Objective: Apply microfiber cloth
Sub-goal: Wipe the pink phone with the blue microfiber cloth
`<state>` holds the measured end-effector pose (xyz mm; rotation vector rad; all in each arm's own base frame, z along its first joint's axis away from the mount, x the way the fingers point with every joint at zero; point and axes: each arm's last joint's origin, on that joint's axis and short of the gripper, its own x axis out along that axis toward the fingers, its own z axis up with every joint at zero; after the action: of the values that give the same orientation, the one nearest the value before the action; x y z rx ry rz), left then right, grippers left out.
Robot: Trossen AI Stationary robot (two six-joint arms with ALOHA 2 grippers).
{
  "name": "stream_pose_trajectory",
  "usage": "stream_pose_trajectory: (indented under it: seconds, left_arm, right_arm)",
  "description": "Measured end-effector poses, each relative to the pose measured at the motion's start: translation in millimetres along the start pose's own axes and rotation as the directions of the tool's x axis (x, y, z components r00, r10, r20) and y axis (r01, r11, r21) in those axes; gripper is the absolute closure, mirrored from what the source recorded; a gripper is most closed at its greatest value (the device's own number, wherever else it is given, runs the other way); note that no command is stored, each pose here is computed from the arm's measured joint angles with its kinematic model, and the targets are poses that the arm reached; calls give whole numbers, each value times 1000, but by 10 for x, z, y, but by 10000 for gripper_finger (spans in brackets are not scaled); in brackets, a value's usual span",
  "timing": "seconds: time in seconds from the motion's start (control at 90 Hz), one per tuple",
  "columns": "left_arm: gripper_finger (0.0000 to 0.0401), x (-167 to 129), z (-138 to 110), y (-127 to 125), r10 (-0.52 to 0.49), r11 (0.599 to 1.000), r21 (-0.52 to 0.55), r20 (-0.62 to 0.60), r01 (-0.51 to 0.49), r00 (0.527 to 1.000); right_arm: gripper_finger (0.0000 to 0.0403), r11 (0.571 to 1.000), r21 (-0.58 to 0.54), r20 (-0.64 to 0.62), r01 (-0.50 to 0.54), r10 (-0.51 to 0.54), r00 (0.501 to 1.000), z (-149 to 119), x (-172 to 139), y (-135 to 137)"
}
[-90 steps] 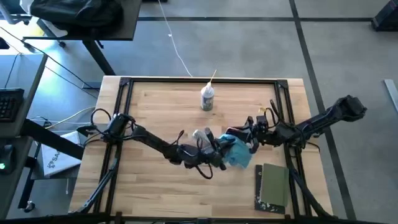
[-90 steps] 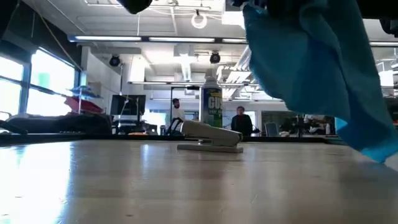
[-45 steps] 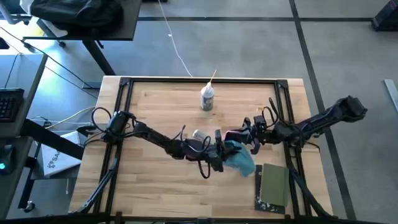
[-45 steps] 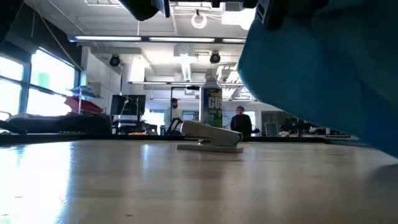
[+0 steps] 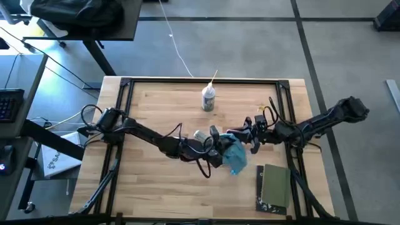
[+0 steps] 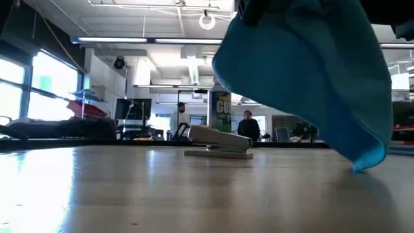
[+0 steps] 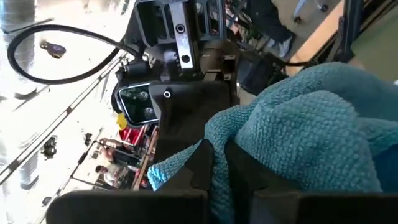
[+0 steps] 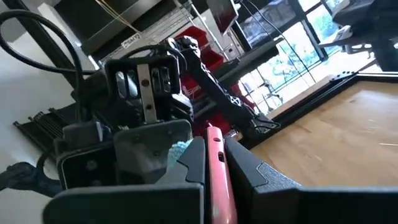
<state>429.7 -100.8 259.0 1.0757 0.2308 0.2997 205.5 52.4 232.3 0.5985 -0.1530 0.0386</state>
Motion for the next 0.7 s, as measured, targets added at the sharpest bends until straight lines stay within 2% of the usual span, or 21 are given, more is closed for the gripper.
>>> stream_pose_trajectory:
  seconds: [0.089, 0.222, 0.389, 0.511, 0.589, 0.7]
  left_arm:
    - [399, 0, 3, -10, -27, 1000, 7, 30, 27, 999]
    - [399, 3, 0, -88, -149, 989, 24, 124, 147, 981]
    - [400, 30, -30, -237, -221, 972, -50, 142, 230, 965]
    - [400, 42, -36, -411, -276, 957, -40, 161, 286, 948]
    - [400, 56, -56, -526, -290, 954, -29, 145, 297, 946]
    - [400, 103, -62, -572, -247, 966, -51, 103, 253, 964]
  right_arm:
    - [400, 1000, 11, -6, -7, 7, 1000, -2, 0, 2]
    - [400, 999, 22, -44, -36, 37, 998, -26, -2, 2]
    - [400, 1000, 17, -36, -25, 25, 999, -23, -2, -3]
    - [400, 1000, 16, -32, -17, 17, 999, -22, -1, -5]
    - [400, 1000, 10, -28, -6, 6, 1000, -22, -1, -10]
    - [400, 1000, 7, -21, 9, -9, 1000, -20, 0, -17]
